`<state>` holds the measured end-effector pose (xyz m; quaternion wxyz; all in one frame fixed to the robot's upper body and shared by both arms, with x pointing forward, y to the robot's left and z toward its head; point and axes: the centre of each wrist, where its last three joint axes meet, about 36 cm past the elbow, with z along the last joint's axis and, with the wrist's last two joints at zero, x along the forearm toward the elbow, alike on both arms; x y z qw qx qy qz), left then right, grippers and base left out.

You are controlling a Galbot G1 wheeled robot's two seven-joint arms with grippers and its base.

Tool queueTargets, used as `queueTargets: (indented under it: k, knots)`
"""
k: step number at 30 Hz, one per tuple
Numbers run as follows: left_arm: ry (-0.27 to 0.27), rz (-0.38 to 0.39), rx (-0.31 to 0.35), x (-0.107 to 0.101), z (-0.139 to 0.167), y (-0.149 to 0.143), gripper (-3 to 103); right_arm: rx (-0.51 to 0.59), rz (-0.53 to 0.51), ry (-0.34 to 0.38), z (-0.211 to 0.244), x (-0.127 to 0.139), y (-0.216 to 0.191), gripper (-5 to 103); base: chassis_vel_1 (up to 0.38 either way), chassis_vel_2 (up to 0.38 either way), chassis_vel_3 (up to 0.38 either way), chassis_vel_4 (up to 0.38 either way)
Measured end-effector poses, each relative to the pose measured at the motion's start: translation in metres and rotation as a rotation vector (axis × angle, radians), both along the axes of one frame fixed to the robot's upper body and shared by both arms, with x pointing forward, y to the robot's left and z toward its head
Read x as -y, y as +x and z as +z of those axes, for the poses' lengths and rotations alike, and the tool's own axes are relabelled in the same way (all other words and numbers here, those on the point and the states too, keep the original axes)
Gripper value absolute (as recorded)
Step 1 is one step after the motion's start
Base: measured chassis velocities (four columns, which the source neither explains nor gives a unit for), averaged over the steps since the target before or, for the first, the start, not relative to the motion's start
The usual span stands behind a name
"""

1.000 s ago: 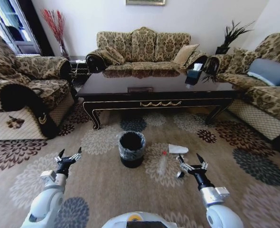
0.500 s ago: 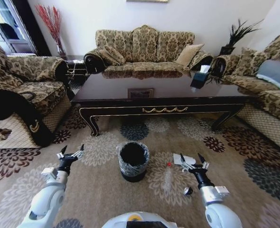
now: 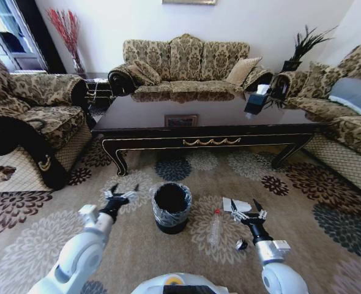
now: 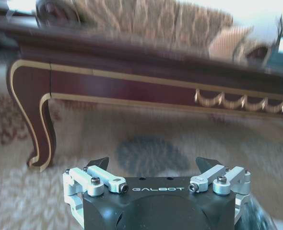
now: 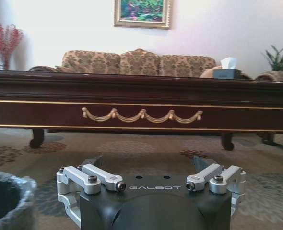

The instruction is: Move to the front of the table and pick up the trash from the floor, then place it into the trash bin.

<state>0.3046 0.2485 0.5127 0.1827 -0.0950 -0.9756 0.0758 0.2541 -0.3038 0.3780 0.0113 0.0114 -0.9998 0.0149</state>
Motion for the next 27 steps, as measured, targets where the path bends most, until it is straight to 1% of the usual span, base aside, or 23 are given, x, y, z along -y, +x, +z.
queueTargets:
  k: [3,4,5,6,7,10,11,12,13,15,16,19,20,24,27]
  knots:
    - [0.023,-0.021,-0.099,0.001,0.000,0.009,100,-0.008,0.011,-0.005,-0.003,-0.003,-0.001,100,0.000,0.000,0.000,0.000]
    - [0.023,-0.021,-0.121,0.000,-0.003,0.012,100,-0.012,0.016,-0.006,-0.004,-0.004,-0.001,100,0.000,0.000,0.000,0.000]
    - [0.023,-0.021,-0.121,0.000,-0.003,0.012,100,-0.012,0.016,-0.006,-0.004,-0.004,-0.001,100,0.000,0.000,0.000,0.000]
    - [0.019,-0.021,-0.144,0.000,-0.009,0.018,100,-0.011,0.020,-0.005,-0.005,-0.005,0.000,100,0.000,0.000,0.000,0.000]
    - [0.006,-0.024,-0.155,0.000,-0.013,0.024,100,-0.013,0.022,-0.003,-0.005,-0.006,0.000,100,0.000,0.000,0.000,0.000]
    - [-0.080,-0.052,-0.182,0.007,-0.027,0.045,100,-0.026,0.037,0.001,-0.010,-0.016,-0.006,100,0.000,0.000,0.000,0.000]
    - [-0.080,-0.052,-0.182,0.007,-0.027,0.045,100,-0.026,0.037,0.001,-0.010,-0.016,-0.006,100,0.000,0.000,0.000,0.000]
    - [-0.098,-0.060,-0.188,0.011,-0.030,0.050,100,-0.027,0.042,-0.001,-0.010,-0.018,-0.007,100,0.000,0.000,0.000,0.000]
    - [-0.116,-0.073,-0.202,0.019,-0.035,0.059,100,-0.028,0.048,-0.001,-0.012,-0.023,-0.008,100,0.000,0.000,0.000,0.000]
    - [-0.118,-0.083,-0.224,0.028,-0.042,0.068,100,-0.029,0.050,0.002,-0.013,-0.025,-0.008,100,0.000,0.000,0.000,0.000]
    - [-0.118,-0.083,-0.224,0.028,-0.042,0.068,100,-0.029,0.050,0.002,-0.013,-0.025,-0.008,100,0.000,0.000,0.000,0.000]
    - [-0.112,-0.091,-0.287,0.039,-0.052,0.079,100,-0.029,0.045,-0.002,-0.012,-0.023,-0.008,100,0.000,0.000,0.000,0.000]
    - [-0.112,-0.091,-0.287,0.039,-0.052,0.079,100,-0.029,0.045,-0.002,-0.012,-0.023,-0.008,100,0.000,0.000,0.000,0.000]
    - [-0.083,-0.080,-0.344,0.048,-0.063,0.091,100,-0.029,0.029,-0.006,-0.013,-0.015,-0.007,100,0.000,0.000,0.000,0.000]
    - [-0.080,-0.072,-0.376,0.054,-0.069,0.102,100,-0.031,0.024,-0.006,-0.014,-0.013,-0.007,100,0.000,0.000,0.000,0.000]
